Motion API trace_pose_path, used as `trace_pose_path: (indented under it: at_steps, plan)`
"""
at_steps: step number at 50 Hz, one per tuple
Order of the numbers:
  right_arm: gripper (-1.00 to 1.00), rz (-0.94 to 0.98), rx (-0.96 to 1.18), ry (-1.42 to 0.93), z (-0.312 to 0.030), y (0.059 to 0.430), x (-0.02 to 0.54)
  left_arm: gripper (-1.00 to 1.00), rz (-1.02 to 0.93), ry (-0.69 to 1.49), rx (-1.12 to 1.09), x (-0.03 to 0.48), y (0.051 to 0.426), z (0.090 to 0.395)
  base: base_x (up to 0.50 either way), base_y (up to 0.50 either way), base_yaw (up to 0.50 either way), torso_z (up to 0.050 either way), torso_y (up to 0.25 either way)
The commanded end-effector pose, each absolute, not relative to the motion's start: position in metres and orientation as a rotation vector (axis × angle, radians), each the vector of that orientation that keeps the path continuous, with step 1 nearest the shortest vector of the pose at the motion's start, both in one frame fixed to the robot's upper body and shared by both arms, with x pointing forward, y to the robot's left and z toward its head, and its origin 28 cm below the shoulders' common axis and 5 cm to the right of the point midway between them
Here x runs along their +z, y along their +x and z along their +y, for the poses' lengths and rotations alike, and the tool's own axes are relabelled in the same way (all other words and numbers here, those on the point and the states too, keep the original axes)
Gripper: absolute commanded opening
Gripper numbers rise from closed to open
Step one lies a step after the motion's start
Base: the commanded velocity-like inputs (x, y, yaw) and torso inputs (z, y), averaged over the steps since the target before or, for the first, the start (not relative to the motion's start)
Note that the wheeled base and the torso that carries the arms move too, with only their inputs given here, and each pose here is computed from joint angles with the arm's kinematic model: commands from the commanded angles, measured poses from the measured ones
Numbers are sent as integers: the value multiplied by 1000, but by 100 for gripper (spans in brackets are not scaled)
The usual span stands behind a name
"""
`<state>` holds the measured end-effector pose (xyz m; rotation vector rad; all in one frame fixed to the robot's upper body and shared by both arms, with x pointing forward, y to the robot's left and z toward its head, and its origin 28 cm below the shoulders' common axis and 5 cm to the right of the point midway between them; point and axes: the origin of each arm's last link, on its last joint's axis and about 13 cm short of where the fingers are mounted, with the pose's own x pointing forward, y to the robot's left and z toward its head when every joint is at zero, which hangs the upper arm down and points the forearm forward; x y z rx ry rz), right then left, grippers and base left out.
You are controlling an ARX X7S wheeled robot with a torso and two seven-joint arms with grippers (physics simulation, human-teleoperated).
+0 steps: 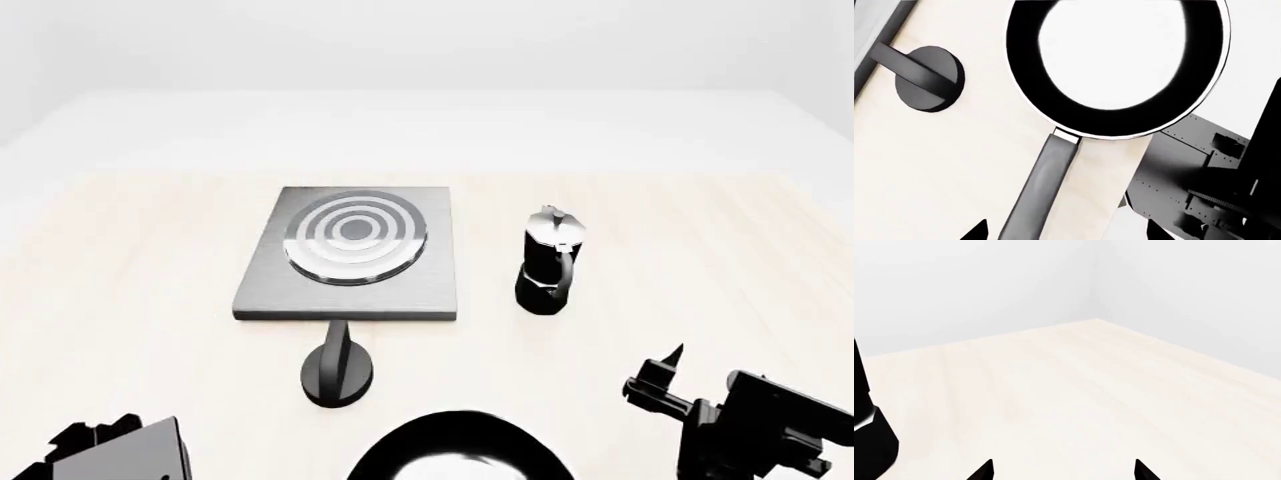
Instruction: Turn on the stove and put the frying pan on it.
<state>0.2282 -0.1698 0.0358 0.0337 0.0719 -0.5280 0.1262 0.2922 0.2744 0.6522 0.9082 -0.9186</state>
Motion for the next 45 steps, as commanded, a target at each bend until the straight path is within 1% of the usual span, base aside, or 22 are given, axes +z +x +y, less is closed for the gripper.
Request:
trace_pose_path:
  at_steps: [1,12,45]
  plan:
    - [100,71,-527,34,-170,228,36,100,937,653,-904,273,128,294,0,0,0,0,0]
    - [100,72,-526,34,-170,228,36,100,952,652,-872,276,128,296,0,0,0,0,0]
    - [100,73,-524,26,-168,228,34,100,1006,641,-819,253,145,302,0,0,0,0,0]
